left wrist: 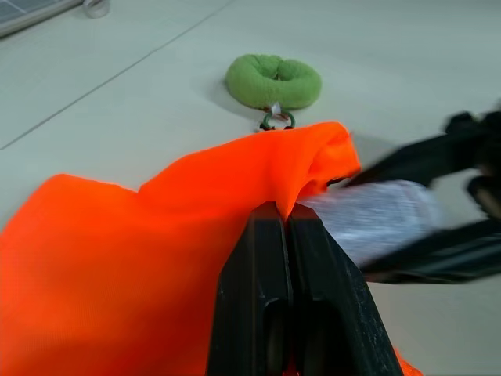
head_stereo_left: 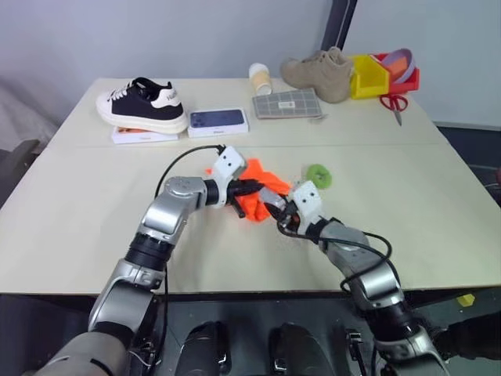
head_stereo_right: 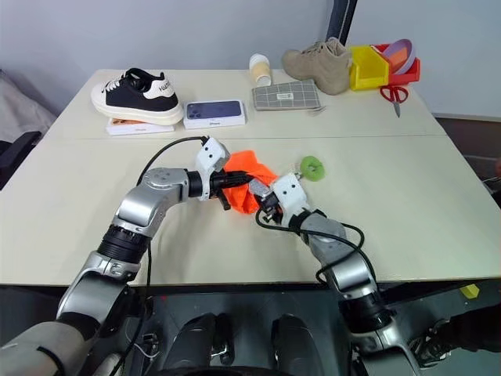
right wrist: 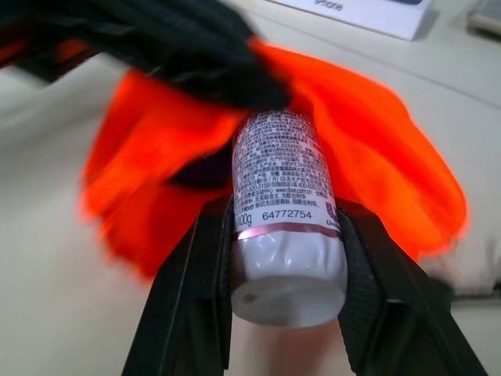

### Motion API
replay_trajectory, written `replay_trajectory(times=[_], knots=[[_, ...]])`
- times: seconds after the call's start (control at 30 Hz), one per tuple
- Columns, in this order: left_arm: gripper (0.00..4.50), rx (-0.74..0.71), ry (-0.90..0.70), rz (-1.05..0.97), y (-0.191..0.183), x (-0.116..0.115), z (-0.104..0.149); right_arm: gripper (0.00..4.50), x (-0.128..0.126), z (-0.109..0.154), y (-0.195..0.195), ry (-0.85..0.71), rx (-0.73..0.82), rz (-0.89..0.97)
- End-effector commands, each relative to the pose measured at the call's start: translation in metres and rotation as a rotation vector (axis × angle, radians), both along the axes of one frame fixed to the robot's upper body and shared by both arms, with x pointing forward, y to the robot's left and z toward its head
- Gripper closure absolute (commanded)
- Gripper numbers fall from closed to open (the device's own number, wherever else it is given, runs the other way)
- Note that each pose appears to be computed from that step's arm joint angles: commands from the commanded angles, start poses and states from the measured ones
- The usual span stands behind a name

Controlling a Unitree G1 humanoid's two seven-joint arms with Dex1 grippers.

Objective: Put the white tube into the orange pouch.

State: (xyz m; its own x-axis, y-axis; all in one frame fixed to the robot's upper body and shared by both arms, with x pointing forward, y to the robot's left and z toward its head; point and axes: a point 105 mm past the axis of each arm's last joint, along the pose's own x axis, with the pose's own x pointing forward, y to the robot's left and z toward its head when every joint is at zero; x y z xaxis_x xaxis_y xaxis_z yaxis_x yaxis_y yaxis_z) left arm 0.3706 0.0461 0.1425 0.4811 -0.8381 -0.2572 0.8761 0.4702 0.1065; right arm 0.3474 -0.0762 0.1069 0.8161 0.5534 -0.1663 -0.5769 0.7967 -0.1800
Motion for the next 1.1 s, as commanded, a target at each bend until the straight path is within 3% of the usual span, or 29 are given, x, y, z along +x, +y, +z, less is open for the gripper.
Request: replay_trajectory(times=[0.03,0.2,0.43,0.9,1.0,1.1], knots=[[4.50,0.000,-0.063,-0.035,-0.004,-0.004,0.014,3.09,0.013,0.012,0.011,-0.041,0.002,-0.029],[4.50,0.005,-0.064,-0.031,-0.003,-0.005,0.013,3.09,0.025,0.008,0.015,-0.020,-0.008,-0.075],[4.50,0.020,-0.065,-0.003,0.004,-0.002,0.009,0.05,0.010,0.015,0.011,-0.037,0.020,-0.014],[4.50,0.049,-0.054,-0.043,0.006,-0.006,0.001,0.05,-0.062,0.032,-0.019,-0.048,0.016,0.224],[4.50,0.073,-0.045,-0.099,0.007,-0.015,-0.003,0.05,-0.046,0.032,-0.045,-0.053,-0.023,0.111],[4.50,0.147,-0.055,-0.161,0.012,-0.024,-0.012,0.05,-0.014,0.028,-0.080,-0.044,-0.053,-0.099]])
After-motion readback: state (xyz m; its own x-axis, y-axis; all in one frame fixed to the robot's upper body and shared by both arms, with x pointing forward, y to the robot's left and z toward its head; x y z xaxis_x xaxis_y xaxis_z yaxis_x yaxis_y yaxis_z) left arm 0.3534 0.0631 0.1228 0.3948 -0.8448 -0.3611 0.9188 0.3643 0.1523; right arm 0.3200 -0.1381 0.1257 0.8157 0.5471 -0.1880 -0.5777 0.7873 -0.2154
